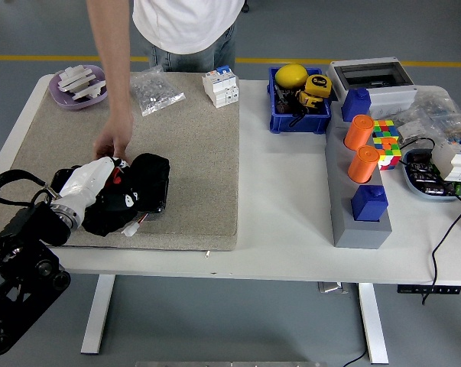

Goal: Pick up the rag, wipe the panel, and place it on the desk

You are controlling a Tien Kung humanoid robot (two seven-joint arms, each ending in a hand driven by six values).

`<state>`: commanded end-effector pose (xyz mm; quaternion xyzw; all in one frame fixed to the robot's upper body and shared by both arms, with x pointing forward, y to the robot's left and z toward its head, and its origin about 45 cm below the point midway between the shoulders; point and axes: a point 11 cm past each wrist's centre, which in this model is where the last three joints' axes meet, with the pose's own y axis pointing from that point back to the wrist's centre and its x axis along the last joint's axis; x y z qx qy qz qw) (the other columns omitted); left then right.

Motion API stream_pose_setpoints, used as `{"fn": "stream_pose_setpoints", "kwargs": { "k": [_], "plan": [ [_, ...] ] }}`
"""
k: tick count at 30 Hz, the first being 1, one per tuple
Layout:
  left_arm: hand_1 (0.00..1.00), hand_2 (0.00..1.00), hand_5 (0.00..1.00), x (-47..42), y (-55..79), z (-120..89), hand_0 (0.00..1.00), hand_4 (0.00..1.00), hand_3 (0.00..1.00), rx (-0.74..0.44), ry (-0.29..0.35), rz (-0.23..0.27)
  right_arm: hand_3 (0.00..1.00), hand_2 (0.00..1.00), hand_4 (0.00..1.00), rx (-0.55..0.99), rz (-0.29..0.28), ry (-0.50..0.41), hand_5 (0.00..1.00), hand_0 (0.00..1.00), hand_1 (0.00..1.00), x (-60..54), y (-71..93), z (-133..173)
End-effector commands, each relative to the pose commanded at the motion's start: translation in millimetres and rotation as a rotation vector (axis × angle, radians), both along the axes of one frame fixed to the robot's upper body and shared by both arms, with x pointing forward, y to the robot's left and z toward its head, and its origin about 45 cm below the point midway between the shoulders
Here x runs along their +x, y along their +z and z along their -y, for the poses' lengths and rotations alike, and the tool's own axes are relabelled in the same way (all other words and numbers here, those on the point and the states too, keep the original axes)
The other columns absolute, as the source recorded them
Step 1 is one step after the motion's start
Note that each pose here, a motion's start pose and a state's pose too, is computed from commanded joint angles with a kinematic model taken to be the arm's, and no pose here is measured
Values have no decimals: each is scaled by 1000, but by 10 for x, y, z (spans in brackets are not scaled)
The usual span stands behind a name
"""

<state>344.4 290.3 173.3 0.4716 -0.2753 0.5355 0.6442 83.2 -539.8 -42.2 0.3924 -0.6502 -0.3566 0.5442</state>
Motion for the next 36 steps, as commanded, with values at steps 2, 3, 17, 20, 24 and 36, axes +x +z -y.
{"fn": "stream_pose_setpoints", "kwargs": {
  "k": [2,3,17,20,24,36],
  "plan": [
    [180,558,2,6,2,-77,242,378,540,11,20,1,613,625,998,0,1,1,636,758,612,4,1,-1],
    [179,552,2,8,8,-118,241,375,538,21,30,5,614,625,998,0,1,2,637,758,612,7,1,-2],
    [179,547,2,58,53,-606,239,367,535,53,153,24,614,625,998,0,5,1,637,758,612,9,1,-4],
    [179,547,2,55,71,-686,239,367,535,61,172,28,614,625,998,1,3,2,637,758,612,2,0,-3],
    [179,547,2,45,91,-876,231,367,536,76,216,29,615,625,998,1,4,1,637,758,612,3,0,-4],
    [177,545,2,4,138,-1185,231,373,538,107,290,33,614,625,998,0,6,1,637,759,611,8,3,-1]
  ]
}}
